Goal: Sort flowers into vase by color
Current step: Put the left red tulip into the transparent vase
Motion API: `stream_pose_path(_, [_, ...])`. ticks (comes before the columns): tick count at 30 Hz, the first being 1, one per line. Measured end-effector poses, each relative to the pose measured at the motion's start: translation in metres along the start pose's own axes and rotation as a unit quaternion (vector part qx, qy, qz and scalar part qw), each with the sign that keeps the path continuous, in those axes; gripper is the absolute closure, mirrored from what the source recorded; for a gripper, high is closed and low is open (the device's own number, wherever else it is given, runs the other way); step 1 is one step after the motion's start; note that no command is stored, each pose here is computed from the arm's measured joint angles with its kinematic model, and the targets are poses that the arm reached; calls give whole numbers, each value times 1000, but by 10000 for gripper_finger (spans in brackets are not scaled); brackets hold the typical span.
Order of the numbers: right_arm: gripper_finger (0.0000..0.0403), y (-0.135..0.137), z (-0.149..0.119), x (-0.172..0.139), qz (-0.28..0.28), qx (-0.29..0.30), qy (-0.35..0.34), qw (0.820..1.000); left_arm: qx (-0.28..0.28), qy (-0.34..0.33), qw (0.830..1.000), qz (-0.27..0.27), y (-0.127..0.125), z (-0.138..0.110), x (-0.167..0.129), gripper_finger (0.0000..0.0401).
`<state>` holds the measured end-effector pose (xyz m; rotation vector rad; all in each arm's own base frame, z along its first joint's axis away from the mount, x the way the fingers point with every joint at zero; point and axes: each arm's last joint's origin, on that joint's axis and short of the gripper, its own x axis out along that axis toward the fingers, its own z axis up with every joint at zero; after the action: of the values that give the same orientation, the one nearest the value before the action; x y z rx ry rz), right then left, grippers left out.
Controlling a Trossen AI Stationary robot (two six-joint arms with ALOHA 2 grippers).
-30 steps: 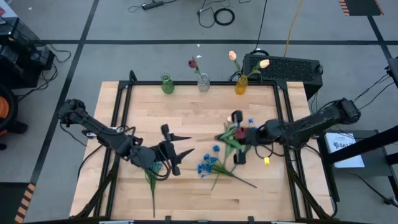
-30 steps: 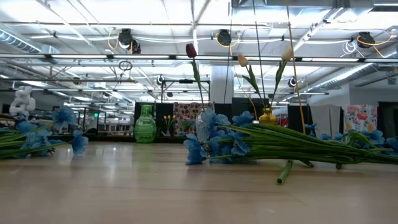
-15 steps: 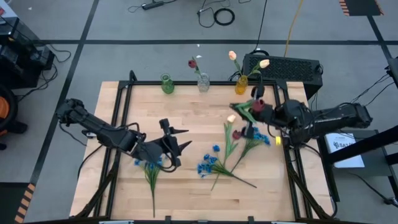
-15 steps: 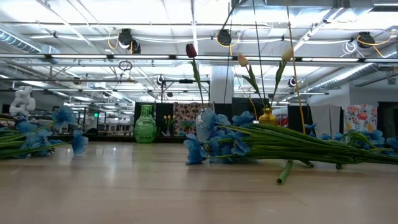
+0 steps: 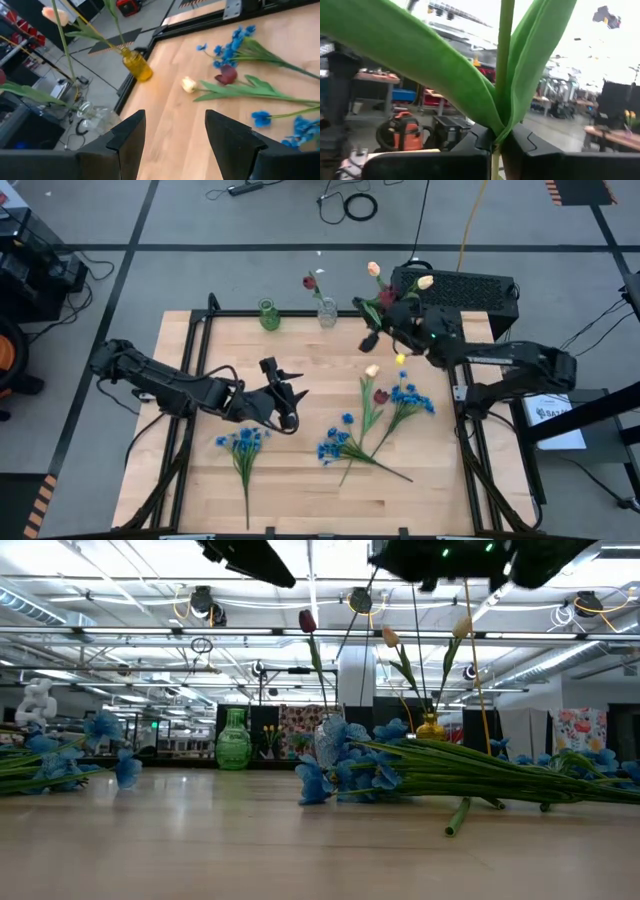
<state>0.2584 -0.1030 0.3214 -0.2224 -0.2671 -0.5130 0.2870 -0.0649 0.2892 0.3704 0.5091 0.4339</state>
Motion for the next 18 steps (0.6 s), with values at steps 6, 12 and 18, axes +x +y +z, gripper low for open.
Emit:
stream_pose_path(6, [393, -31, -38, 17, -29, 36, 13, 999, 4, 8, 1000, -18, 1, -2, 2, 189])
stream_pose_path(12, [393, -51, -63, 25, -39, 68, 6, 997, 2, 8, 1000, -21, 1, -2, 2, 189])
stream_pose_path(18, [393, -57, -76, 33, -46, 70, 22, 996, 3, 9, 1000, -21, 1, -2, 2, 189])
